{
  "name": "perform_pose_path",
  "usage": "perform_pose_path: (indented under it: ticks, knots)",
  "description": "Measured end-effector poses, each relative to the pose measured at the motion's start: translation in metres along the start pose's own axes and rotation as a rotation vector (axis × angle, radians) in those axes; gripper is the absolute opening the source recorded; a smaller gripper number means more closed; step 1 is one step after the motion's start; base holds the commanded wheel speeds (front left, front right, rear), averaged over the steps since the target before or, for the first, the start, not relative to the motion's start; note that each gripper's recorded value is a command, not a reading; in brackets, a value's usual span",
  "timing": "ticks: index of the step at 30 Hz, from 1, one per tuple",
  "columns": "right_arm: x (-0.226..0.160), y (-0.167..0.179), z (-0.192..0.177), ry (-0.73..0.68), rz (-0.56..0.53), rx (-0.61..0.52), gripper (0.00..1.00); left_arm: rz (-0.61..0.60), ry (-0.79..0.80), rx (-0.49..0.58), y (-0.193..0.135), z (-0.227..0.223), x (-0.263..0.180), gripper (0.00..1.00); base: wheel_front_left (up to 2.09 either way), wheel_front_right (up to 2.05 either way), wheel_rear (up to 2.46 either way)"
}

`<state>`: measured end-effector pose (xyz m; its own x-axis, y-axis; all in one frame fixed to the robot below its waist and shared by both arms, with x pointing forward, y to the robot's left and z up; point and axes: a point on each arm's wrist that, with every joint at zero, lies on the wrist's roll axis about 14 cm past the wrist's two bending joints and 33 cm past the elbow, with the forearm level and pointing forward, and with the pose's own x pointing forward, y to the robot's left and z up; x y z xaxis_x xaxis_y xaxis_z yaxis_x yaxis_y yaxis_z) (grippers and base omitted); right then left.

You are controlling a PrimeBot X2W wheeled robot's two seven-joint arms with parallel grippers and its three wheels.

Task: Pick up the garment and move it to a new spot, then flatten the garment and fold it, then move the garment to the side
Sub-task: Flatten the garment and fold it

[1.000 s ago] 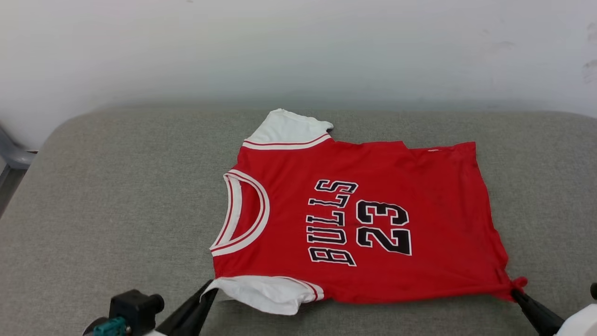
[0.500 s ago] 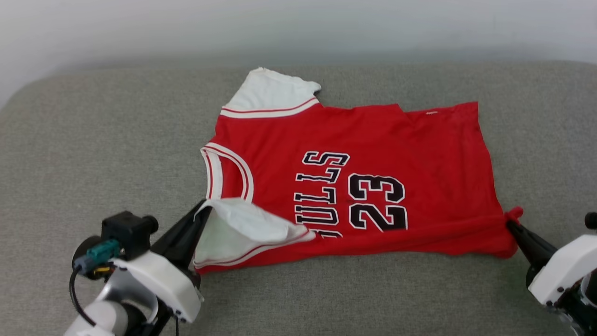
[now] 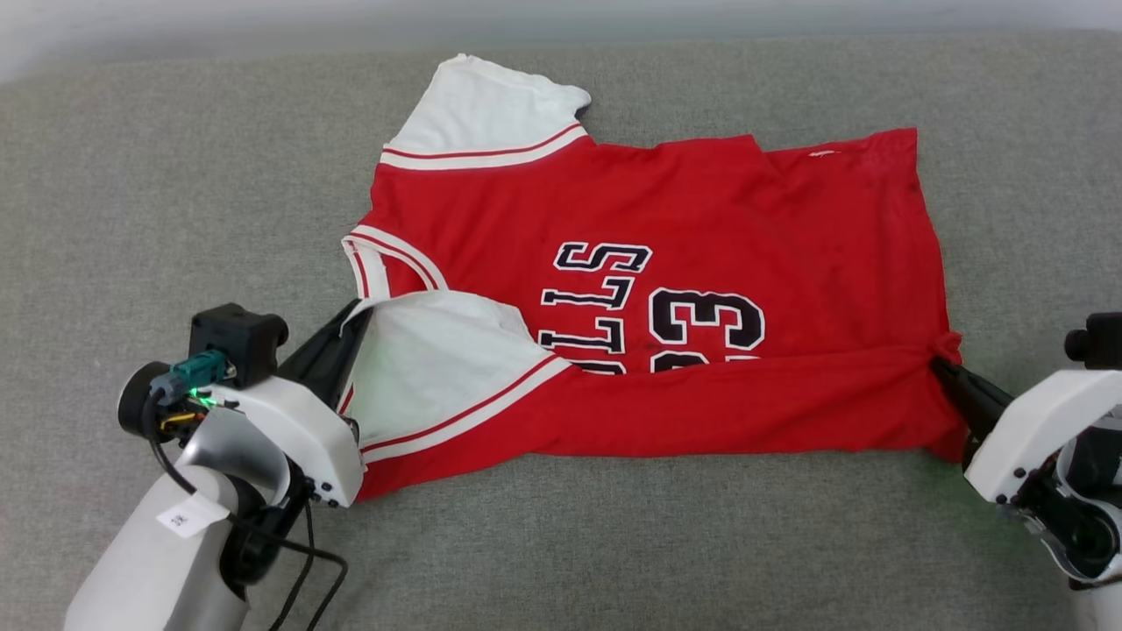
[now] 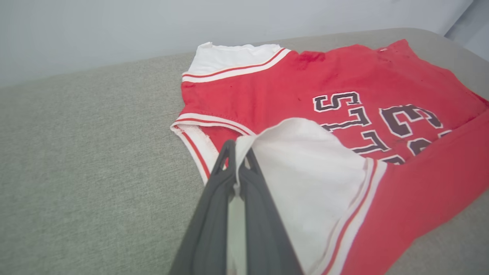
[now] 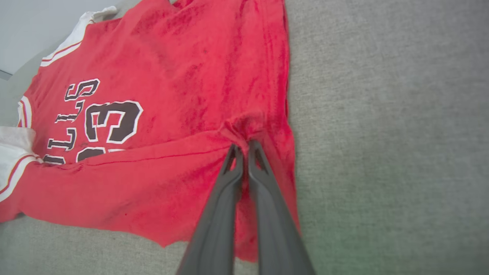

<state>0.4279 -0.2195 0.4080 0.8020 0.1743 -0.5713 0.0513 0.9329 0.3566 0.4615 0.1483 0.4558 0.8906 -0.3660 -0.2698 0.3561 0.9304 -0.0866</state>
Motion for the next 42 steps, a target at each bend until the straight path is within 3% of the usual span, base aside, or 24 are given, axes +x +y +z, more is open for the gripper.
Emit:
perform_pose_path:
  ticks: [3,4,5,11,18,24,31,35,42]
  knots:
    - [0.007,-0.003,-0.006,0.029,-0.011,-0.019,0.00,0.007,0.037,0.002,0.004,-0.011,0.006,0.00,0.00,0.00,0.00]
    - [0.009,-0.004,-0.008,0.039,-0.016,-0.029,0.19,0.008,0.066,-0.004,0.004,-0.018,0.006,0.35,0.00,0.00,0.00]
    - [0.010,-0.006,-0.008,0.036,-0.024,-0.042,1.00,0.007,0.088,0.000,0.003,-0.024,0.006,1.00,0.00,0.00,0.00]
    - [0.009,0.000,0.003,-0.013,-0.020,-0.112,1.00,0.032,0.090,0.003,0.004,-0.029,0.005,1.00,0.00,0.00,0.00]
    - [-0.012,0.007,0.034,-0.127,-0.014,-0.310,1.00,0.102,-0.005,-0.064,0.004,-0.016,-0.008,1.00,0.00,0.00,0.00]
    - [-0.034,0.006,0.039,-0.163,-0.031,-0.403,1.00,0.133,-0.050,-0.115,-0.001,-0.009,-0.027,1.00,0.00,0.00,0.00]
    - [-0.058,-0.006,0.026,-0.135,-0.084,-0.414,1.00,0.150,0.067,-0.181,-0.016,-0.037,-0.055,1.00,0.00,0.00,0.00]
    - [-0.064,-0.011,0.014,-0.097,-0.109,-0.360,1.00,0.149,0.163,-0.193,-0.025,-0.054,-0.065,1.00,0.00,0.00,0.00]
    - [-0.066,-0.008,0.007,-0.086,-0.124,-0.320,1.00,0.210,0.273,-0.137,-0.013,-0.077,-0.067,1.00,0.00,0.00,0.00]
